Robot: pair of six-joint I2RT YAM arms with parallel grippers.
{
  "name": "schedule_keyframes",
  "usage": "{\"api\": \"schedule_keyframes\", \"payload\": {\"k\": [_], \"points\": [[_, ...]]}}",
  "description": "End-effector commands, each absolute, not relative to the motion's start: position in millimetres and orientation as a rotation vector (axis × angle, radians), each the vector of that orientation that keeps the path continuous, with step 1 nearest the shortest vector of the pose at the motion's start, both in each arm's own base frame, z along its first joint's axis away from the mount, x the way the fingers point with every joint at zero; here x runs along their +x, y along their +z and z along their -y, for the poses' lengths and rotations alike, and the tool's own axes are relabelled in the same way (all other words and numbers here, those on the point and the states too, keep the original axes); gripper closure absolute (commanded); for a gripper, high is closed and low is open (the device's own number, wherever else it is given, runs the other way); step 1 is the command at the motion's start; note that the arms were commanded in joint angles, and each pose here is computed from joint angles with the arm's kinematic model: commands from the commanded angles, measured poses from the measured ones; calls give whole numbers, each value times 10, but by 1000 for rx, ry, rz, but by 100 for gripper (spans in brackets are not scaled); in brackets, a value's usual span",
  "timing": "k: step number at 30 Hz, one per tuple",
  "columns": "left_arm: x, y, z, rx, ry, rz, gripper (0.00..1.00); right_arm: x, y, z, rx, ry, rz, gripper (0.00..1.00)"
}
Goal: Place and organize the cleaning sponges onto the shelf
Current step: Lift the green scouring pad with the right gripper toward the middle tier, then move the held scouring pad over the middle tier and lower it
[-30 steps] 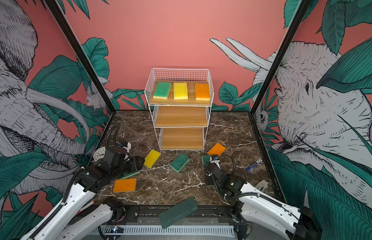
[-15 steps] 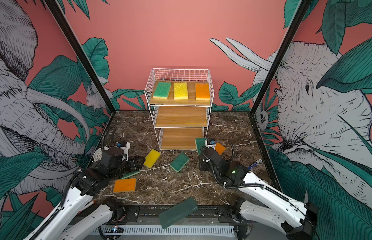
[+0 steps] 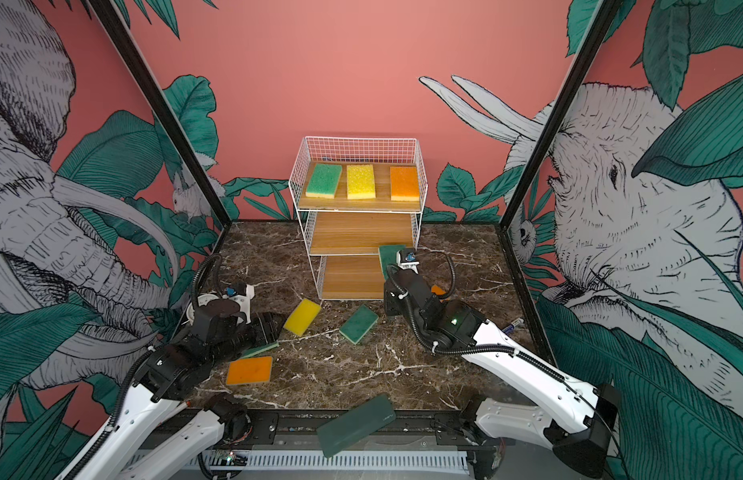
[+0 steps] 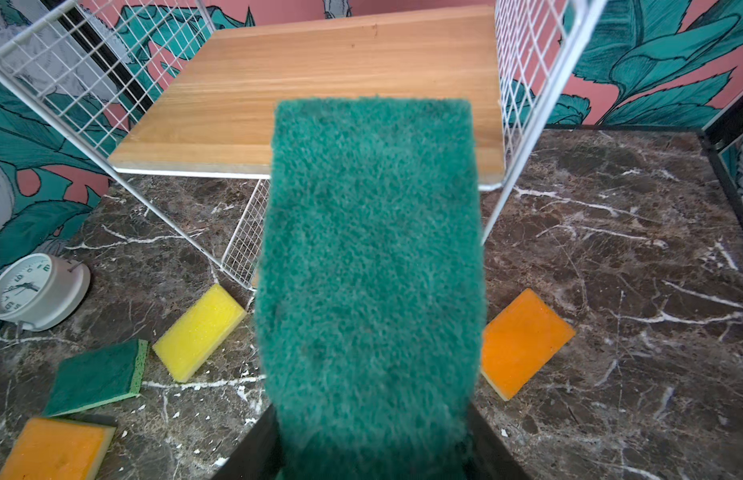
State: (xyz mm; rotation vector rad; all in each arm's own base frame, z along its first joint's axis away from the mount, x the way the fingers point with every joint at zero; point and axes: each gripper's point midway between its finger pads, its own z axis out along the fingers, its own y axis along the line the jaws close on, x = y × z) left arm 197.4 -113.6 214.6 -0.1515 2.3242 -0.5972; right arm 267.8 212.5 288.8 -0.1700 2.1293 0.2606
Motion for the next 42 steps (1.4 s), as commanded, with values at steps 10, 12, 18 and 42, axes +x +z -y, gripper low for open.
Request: {"api": "schedule_keyframes", "payload": {"k": [10, 12, 18, 42], "points": [[2050, 2274, 1194, -97, -611, -2265, 33, 3077, 3072, -2131, -138, 161, -2084, 46], [2061, 2297, 1217, -87, -623, -2254, 33, 3131, 3054, -2115, -125, 153, -2084, 46], [2098, 2336, 1224, -91, -622, -2239, 33, 3276, 3098, -2134, -103, 163, -2075, 45], [2129, 2362, 1215, -102, -618, -2219, 33, 3614, 2899, -2090, -35, 112, -2120, 44]]}}
